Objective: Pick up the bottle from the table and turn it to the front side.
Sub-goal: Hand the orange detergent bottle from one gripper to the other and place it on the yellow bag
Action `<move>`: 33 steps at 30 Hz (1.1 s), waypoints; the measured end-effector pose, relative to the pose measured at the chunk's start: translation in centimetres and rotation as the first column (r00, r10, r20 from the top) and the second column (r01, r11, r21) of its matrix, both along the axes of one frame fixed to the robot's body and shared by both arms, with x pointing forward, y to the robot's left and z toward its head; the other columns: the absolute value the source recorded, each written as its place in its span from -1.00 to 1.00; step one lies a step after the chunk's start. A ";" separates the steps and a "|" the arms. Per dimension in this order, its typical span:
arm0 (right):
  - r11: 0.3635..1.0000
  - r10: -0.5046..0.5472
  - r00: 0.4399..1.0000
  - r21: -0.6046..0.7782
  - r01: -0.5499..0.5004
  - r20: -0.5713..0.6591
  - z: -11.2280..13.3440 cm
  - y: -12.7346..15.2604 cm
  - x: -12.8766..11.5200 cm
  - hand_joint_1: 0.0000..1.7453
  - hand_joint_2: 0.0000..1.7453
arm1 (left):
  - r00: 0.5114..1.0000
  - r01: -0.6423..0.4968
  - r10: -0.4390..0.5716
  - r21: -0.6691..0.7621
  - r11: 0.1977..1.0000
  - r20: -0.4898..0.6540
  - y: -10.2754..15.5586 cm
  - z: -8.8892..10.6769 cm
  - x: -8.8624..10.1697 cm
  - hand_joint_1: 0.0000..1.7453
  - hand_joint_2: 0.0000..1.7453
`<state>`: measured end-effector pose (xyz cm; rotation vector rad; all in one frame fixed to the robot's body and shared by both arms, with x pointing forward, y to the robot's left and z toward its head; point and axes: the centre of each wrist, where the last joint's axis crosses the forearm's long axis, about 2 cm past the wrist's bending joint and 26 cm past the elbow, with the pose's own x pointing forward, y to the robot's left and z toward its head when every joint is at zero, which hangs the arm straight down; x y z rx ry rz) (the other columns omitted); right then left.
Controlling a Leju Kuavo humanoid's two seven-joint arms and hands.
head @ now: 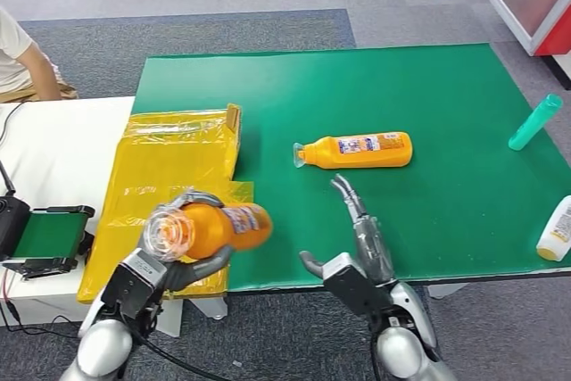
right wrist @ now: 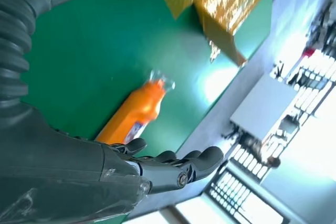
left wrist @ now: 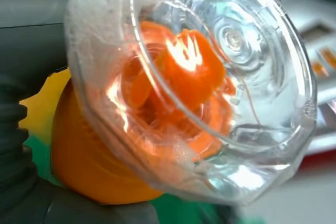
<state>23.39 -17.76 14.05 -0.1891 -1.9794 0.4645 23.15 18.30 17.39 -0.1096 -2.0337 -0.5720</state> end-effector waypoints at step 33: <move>0.986 -0.143 0.973 0.111 0.124 0.179 5.4 -3.8 -1.1 -1.00 1.00 | 0.834 -0.539 0.276 0.814 0.216 0.478 6.9 -7.0 5.2 1.00 1.00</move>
